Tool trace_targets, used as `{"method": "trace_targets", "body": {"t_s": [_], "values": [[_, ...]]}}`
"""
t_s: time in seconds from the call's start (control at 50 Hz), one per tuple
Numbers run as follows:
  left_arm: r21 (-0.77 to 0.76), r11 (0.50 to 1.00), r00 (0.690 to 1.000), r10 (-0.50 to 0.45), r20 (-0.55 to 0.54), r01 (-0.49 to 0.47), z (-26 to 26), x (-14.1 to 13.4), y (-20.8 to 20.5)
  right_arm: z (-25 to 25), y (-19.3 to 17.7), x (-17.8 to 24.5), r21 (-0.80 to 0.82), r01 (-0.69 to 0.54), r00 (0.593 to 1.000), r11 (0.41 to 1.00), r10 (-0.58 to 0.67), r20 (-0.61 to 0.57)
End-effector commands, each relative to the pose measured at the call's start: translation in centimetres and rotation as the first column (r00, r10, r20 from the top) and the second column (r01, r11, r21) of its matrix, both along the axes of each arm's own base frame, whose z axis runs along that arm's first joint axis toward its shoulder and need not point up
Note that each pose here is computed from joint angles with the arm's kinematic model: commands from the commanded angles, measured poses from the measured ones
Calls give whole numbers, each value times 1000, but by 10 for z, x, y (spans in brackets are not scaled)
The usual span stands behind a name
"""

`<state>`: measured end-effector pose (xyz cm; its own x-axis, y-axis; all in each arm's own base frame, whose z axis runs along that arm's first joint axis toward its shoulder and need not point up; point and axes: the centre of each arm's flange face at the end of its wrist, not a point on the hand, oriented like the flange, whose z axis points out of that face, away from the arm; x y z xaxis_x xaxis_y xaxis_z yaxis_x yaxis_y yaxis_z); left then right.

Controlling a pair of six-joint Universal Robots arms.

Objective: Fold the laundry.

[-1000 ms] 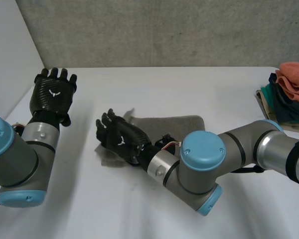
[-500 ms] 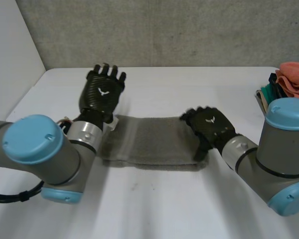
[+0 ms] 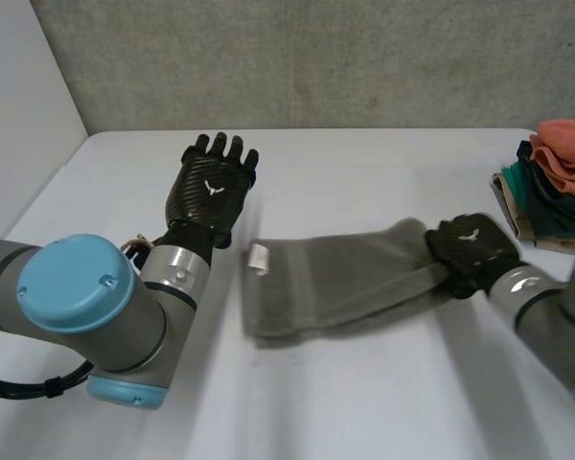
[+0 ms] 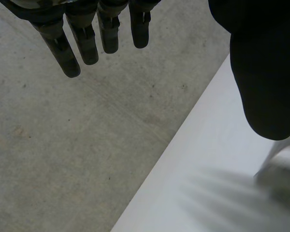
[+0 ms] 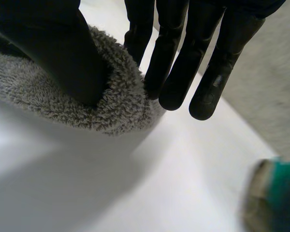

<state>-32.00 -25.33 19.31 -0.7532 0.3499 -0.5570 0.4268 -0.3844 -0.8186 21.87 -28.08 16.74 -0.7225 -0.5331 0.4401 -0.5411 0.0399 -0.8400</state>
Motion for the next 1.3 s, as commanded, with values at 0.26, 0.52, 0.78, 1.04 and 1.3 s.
{"method": "trace_targets", "body": {"t_s": [0.26, 0.52, 0.78, 1.04, 1.3], "values": [[-15, 999, 999, 40, -19, -41, 11, 10, 0, 2, 90, 115, -245, -615, 787, 749, 568, -240], [14, 1000, 993, 1, -120, 1, 31, -12, 12, 31, 62, 90, -161, -354, 925, 921, 371, 86], [333, 923, 967, -120, -226, 192, 2, -70, 47, 40, 13, 44, 166, -69, 921, 984, -1, 390], [450, 893, 1000, 21, -1, -19, -48, -63, 39, -19, -8, 59, 381, -109, 951, 918, -15, 308], [471, 881, 998, -61, 18, 45, -50, -67, 43, -30, -5, 58, 339, -134, 983, 931, 82, 163]]}}
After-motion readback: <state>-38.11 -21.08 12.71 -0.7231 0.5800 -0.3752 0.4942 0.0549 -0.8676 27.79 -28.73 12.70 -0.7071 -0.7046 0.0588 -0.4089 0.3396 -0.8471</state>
